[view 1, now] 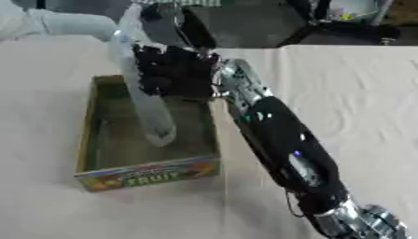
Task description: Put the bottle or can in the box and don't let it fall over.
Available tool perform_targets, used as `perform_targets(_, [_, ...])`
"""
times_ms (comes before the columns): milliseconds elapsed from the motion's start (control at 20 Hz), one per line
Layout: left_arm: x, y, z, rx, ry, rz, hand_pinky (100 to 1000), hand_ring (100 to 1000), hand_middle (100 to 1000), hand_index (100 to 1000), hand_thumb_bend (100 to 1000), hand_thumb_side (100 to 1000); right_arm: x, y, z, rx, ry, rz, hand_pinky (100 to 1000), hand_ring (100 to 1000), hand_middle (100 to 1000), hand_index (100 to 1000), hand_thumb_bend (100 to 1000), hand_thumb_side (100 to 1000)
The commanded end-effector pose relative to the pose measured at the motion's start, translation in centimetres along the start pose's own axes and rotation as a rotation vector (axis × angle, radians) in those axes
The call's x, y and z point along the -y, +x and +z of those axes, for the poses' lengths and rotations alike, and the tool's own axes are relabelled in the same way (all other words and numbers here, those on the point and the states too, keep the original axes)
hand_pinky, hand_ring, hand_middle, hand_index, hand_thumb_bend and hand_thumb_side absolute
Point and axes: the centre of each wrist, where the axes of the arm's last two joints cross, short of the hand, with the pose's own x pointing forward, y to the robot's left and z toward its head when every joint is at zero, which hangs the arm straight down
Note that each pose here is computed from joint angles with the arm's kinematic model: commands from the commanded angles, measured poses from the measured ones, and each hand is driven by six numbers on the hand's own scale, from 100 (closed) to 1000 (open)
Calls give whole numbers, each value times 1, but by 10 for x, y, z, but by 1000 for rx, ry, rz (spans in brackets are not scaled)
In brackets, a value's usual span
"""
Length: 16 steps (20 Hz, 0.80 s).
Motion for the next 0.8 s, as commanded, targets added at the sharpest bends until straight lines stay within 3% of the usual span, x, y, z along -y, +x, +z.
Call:
perform_targets(50, [-2,8,-4,33,0,0,748,931,812,760,753,609,1,2,0,-6,-21,18,100,100,122,945,100,853])
perform_targets(800, [-4,8,-5,38,-9,-17,747,930,811,760,753,610,39,-9,15,-8,-160,-24,100,100,100,938,100,863])
